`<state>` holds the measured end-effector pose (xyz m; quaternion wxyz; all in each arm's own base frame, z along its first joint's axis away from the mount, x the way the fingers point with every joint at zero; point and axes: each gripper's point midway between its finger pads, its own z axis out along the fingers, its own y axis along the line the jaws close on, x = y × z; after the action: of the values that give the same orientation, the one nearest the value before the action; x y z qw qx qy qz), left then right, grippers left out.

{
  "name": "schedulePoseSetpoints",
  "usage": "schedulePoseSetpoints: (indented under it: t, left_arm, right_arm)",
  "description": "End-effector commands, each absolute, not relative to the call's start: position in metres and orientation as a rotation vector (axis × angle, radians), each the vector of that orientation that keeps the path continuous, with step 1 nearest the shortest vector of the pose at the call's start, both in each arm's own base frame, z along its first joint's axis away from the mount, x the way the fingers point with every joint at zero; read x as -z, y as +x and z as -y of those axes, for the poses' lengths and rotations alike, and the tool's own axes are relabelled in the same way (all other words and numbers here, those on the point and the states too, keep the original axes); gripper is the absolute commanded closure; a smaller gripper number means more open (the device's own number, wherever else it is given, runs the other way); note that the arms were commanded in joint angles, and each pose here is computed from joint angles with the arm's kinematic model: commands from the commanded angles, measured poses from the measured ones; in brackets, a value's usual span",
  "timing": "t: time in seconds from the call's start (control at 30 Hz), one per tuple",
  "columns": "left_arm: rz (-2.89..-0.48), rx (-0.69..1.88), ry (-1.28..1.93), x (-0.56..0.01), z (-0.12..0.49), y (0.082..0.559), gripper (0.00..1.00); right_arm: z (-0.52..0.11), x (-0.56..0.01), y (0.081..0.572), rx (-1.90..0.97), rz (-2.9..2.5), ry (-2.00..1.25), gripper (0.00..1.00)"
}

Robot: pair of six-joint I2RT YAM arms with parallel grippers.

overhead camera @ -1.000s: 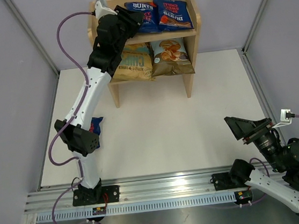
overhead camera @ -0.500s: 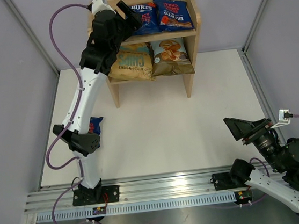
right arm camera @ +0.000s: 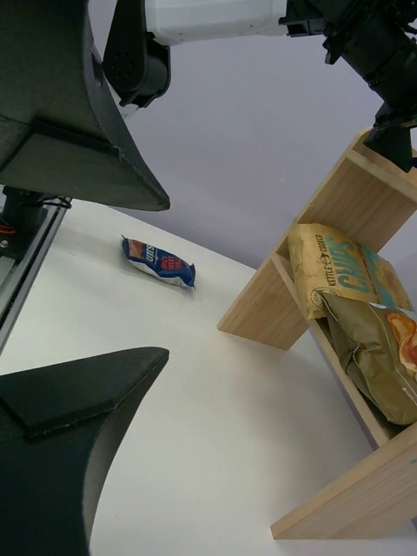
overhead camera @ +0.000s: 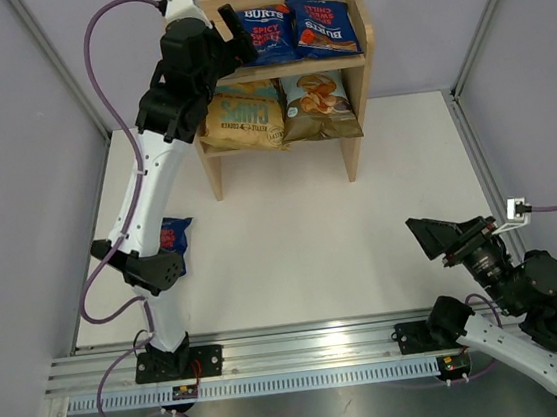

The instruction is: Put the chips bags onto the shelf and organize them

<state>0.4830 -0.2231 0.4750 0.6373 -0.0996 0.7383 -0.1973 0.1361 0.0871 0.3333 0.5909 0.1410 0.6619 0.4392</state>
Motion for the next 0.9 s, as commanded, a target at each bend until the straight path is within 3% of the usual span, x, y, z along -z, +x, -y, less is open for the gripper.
schedulePoseSetpoints:
  t: [0.0, 0.07, 0.1, 0.33, 0.5, 0.53, 0.57, 0.87]
  left_arm:
    - [-1.514, 0.449, -0.189, -0.554, 0.189, 0.436, 0.01]
    - [-1.492, 0.475, -0.141, -0.566, 0.190, 0.423, 0.01]
    - [-1.469, 0.485, -0.132, -0.577, 0.184, 0.410, 0.01]
    - [-1.420, 0.462, -0.060, -0.600, 0.153, 0.335, 0.01]
    - [-1.490, 0.340, -0.124, -0.565, 0.102, 0.288, 0.01]
    - [-1.446, 0.343, -0.160, -0.572, 0.080, 0.259, 0.01]
    - [-1.517, 0.288, -0.196, -0.536, 0.074, 0.264, 0.01]
    - [-1.663, 0.181, -0.433, -0.403, -0.004, 0.174, 0.01]
  right_arm:
    - [-0.100, -0.342, 0.140, -1.036, -1.526, 0.276, 0.25]
    - [-0.110, -0.342, 0.142, -1.030, -1.530, 0.215, 0.13]
    - [-0.117, -0.337, 0.144, -1.012, -1.544, 0.170, 0.01]
    - [-0.187, -0.300, 0.171, -0.976, -1.751, 0.003, 0.01]
    - [-0.240, -0.281, 0.191, -1.083, -1.790, -0.007, 0.01]
    - [-0.250, -0.269, 0.197, -1.082, -1.822, 0.004, 0.00]
    - [-0.260, -0.275, 0.201, -1.142, -1.786, 0.031, 0.01]
    - [-0.357, -0.218, 0.241, -1.321, -1.951, 0.129, 0.06]
